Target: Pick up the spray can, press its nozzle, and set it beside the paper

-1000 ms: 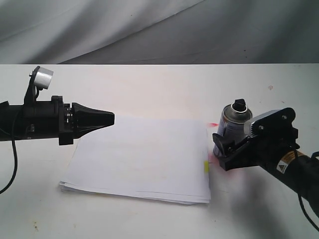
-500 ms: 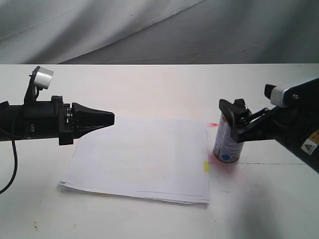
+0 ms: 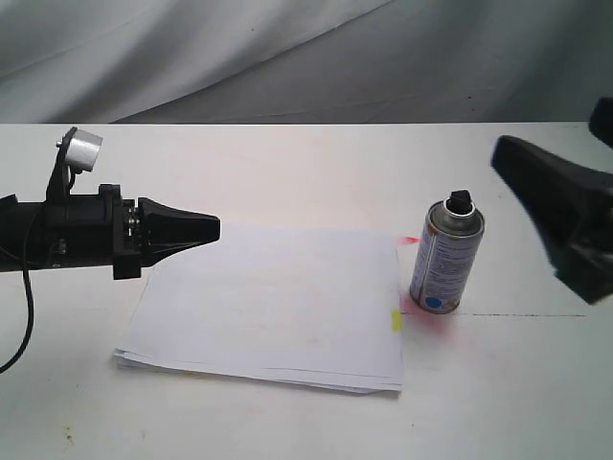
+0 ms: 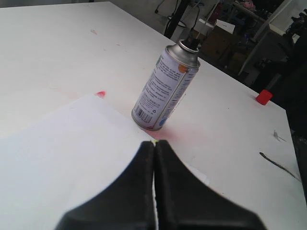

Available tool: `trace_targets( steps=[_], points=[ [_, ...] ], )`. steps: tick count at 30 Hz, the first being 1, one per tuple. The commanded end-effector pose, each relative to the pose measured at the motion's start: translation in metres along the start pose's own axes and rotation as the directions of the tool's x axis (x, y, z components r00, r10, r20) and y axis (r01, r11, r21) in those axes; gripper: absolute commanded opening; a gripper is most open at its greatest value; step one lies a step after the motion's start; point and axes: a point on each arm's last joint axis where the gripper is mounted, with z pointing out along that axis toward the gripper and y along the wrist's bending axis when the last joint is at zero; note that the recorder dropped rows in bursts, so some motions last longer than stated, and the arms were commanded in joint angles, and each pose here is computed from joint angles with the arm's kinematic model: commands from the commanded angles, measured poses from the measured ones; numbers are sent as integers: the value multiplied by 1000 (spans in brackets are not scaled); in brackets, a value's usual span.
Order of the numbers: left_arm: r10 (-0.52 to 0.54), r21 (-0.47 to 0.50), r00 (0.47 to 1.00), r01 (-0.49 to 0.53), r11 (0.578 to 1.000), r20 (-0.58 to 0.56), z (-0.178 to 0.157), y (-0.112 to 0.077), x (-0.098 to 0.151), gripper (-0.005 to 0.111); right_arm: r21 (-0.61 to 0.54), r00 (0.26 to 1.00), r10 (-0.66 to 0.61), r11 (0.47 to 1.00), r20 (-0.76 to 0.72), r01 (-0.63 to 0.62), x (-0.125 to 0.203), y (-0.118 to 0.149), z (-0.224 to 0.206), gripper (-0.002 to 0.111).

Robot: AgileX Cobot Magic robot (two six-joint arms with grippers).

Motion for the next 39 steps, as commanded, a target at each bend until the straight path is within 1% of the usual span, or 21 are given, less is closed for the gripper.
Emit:
trace_targets(
  steps=[1, 4, 7, 10, 11, 15, 20, 24, 25, 29, 31, 34, 36, 38, 39],
  points=[
    [4, 7, 1000, -4, 1000, 12, -1, -3, -1, 0, 4, 1000, -14, 1000, -1, 14, -8, 0, -40, 50],
    [4, 7, 1000, -4, 1000, 12, -1, -3, -1, 0, 29, 1000, 14, 999, 22, -14, -11, -1, -63, 32],
    [4, 7, 1000, -4, 1000, 12, -1, -3, -1, 0, 53, 999, 29, 998, 39, -31, -11, -3, -82, 15],
    [4, 7, 1000, -4, 1000, 12, -1, -3, -1, 0, 68, 998, 32, 997, 58, -35, -10, -5, -96, 2],
    [4, 7, 1000, -4, 1000, 12, -1, -3, -1, 0, 71, 998, 32, 997, 59, -36, -10, -5, -98, 0],
    [4, 7, 1000, -4, 1000, 12, -1, -3, -1, 0, 88, 999, 37, 995, 34, -40, -6, -6, -104, 0],
    [4, 7, 1000, -4, 1000, 12, -1, -3, -1, 0, 86, 989, 138, 987, -56, -133, 3, -5, -105, 0],
    [4, 7, 1000, -4, 1000, 12, -1, -3, -1, 0, 105, 982, 145, 986, -119, -133, 9, -6, -105, 0],
    [4, 7, 1000, -4, 1000, 12, -1, -3, -1, 0, 111, 984, 130, 987, -123, -116, 9, -7, -105, 0],
    [4, 7, 1000, -4, 1000, 12, -1, -3, -1, 0, 120, 996, 29, 993, -85, -19, 16, -9, -102, 0],
    [4, 7, 1000, -4, 1000, 12, -1, -3, -1, 0, 102, 999, 12, 995, -48, -7, 23, -8, -100, 0],
    [4, 7, 1000, -4, 1000, 12, -1, -3, -1, 0, 73, 1000, 5, 997, -12, -4, 38, -6, -96, 0],
    [4, 7, 1000, -4, 1000, 12, -1, -3, -1, 0, 81, 1000, 26, 996, -12, -24, 47, -6, -97, 0],
    [4, 7, 1000, -4, 1000, 12, -1, -3, -1, 0, 118, 998, 69, 991, 0, -68, 59, -8, -99, 0],
    [4, 7, 1000, -4, 1000, 12, -1, -3, -1, 0, 162, 997, 76, 984, -13, -73, 67, -10, -98, 0]
  ],
)
